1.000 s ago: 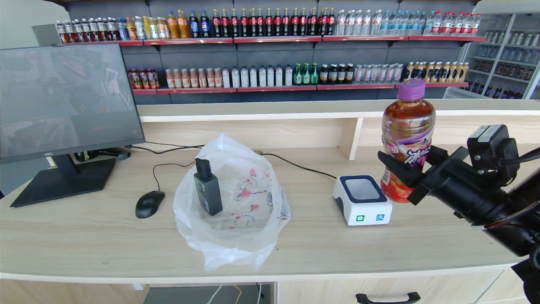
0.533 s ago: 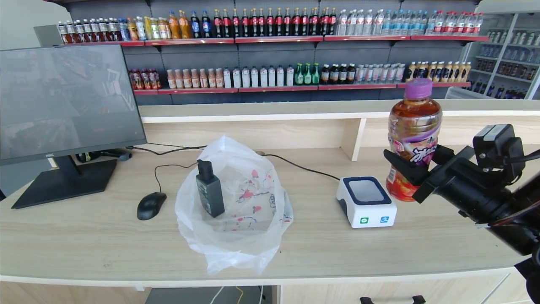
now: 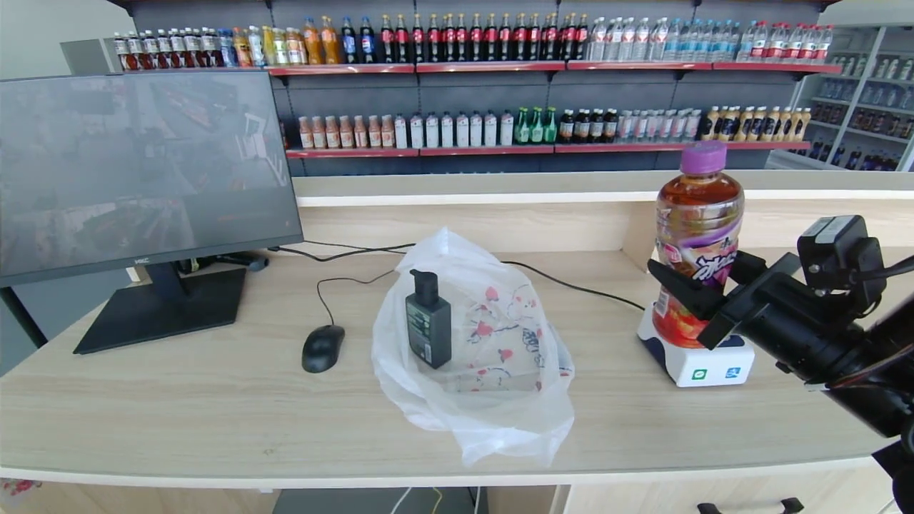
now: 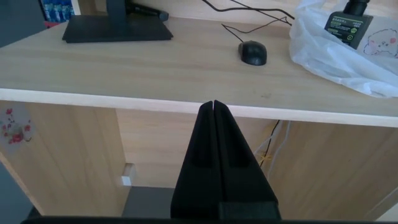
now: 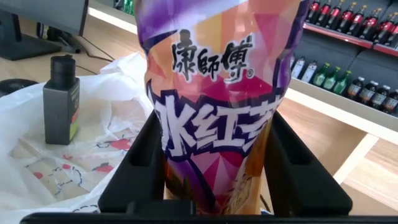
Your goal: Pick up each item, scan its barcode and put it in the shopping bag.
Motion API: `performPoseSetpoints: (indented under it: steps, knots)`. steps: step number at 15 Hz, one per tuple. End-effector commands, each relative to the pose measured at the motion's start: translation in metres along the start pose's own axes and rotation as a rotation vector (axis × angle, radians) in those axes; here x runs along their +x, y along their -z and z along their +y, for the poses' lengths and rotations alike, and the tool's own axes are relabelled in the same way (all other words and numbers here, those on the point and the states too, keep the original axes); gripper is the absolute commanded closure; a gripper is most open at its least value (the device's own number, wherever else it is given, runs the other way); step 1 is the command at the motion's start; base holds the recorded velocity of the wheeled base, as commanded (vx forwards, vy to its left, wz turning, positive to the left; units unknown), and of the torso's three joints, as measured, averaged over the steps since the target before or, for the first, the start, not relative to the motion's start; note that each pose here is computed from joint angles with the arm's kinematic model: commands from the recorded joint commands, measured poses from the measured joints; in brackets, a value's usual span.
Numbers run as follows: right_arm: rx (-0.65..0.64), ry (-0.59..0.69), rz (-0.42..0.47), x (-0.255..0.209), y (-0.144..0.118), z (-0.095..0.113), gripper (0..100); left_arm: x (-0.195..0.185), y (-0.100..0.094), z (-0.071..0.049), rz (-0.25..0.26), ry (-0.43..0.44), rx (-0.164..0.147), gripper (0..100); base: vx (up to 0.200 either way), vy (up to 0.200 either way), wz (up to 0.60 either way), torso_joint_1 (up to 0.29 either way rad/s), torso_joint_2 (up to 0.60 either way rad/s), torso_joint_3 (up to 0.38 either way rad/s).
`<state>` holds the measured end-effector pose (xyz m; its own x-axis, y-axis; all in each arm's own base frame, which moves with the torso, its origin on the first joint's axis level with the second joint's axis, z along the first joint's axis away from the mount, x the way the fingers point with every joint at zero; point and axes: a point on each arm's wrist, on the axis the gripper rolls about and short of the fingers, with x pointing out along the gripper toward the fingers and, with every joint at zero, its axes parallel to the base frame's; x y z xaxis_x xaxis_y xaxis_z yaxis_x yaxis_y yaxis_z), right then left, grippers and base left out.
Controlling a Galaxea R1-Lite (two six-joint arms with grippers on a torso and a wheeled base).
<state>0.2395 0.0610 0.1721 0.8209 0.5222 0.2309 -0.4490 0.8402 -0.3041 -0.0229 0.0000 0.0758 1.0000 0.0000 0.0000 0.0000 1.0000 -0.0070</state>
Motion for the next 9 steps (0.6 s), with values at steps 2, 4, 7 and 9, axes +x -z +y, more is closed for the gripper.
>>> performPoseSetpoints:
  steps: [2, 4, 7, 9]
  knots:
    - [0.000, 0.000, 0.002, -0.0042, -0.0015, 0.0012, 100, 0.0000, -0.0001, 0.0000, -0.002, 0.000, 0.002, 100, 0.000, 0.000, 0.00, 0.000, 0.00, 0.000]
    - [-0.001, 0.003, -0.014, -0.0031, -0.0049, 0.0000, 100, 0.0000, 0.0001, 0.0000, 0.000, 0.000, 0.001, 100, 0.000, 0.000, 0.30, 0.001, 0.00, 0.001]
    - [0.002, 0.003, -0.011, -0.0048, -0.0049, 0.0006, 100, 0.0000, 0.0001, 0.0000, 0.000, 0.000, 0.001, 100, 0.000, 0.000, 0.60, 0.004, 0.00, 0.001]
    - [-0.001, 0.004, -0.026, -0.0031, -0.0079, -0.0003, 100, 0.0000, 0.0001, 0.0000, 0.000, 0.000, -0.001, 100, 0.000, 0.000, 0.00, 0.000, 0.00, 0.000]
